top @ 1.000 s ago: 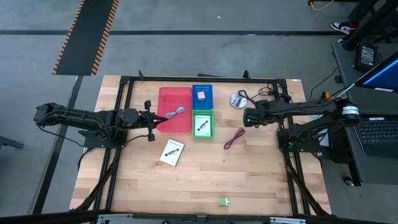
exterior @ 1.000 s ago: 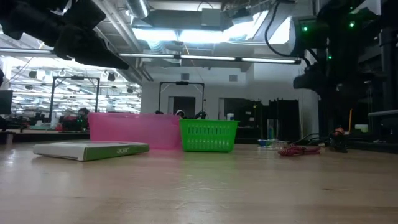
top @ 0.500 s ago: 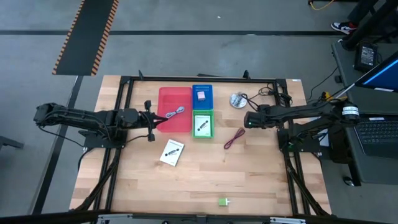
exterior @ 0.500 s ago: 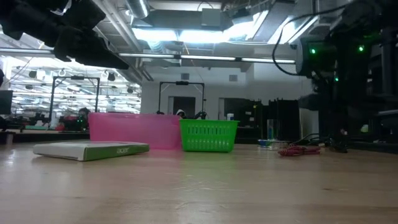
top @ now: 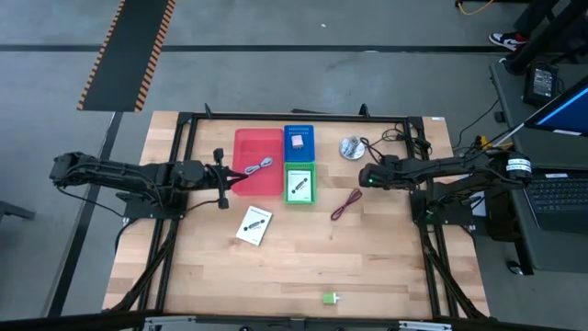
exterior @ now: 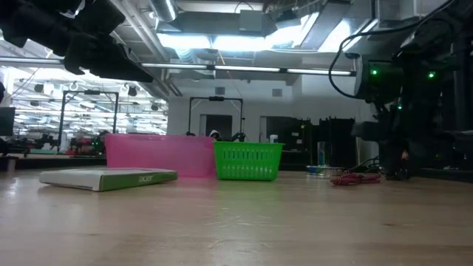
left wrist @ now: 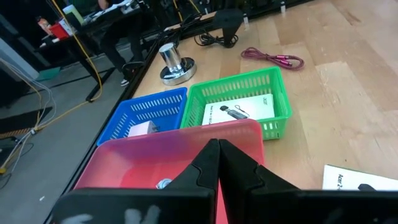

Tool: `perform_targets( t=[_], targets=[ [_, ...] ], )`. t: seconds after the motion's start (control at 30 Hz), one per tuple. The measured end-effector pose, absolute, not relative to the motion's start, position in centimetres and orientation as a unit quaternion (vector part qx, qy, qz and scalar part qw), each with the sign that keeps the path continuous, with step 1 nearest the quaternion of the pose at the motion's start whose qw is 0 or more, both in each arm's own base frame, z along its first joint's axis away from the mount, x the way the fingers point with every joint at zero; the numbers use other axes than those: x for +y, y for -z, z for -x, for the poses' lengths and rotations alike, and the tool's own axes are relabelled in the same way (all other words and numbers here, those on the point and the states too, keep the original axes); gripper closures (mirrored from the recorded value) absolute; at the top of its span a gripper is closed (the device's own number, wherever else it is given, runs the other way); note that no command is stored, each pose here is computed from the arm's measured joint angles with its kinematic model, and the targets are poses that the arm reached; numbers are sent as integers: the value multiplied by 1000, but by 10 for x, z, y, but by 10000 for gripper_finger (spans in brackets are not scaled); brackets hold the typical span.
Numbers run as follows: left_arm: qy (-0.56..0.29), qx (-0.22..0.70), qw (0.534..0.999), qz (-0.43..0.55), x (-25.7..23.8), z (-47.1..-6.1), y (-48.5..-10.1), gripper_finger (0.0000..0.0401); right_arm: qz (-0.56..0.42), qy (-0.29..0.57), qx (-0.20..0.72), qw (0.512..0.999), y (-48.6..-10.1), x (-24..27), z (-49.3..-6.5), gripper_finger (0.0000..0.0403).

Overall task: Pick and place items into bin
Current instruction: Put the black charger cable into the red bin

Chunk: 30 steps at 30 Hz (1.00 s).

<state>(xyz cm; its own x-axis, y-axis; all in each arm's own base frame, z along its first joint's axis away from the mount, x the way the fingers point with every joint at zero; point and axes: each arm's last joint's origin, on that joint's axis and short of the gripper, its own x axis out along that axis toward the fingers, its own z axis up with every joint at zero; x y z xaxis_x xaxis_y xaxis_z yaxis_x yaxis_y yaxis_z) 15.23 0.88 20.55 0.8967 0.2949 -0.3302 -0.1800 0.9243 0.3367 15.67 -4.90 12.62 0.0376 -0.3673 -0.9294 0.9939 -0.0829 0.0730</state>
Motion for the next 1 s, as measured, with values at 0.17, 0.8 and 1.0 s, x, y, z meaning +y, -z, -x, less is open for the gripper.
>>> perform_targets(
  t=[0.17,0.8,1.0],
  targets=[
    [-122,191,961,-155,9,-152,-206,398,-431,588,365,579,-126,-49,-157,288],
    [-122,192,961,-156,9,-152,-206,398,-412,555,407,597,-128,-48,-159,400],
    [-123,191,961,-156,9,-152,-206,398,-402,498,440,630,-138,-43,-170,401]
  ],
)
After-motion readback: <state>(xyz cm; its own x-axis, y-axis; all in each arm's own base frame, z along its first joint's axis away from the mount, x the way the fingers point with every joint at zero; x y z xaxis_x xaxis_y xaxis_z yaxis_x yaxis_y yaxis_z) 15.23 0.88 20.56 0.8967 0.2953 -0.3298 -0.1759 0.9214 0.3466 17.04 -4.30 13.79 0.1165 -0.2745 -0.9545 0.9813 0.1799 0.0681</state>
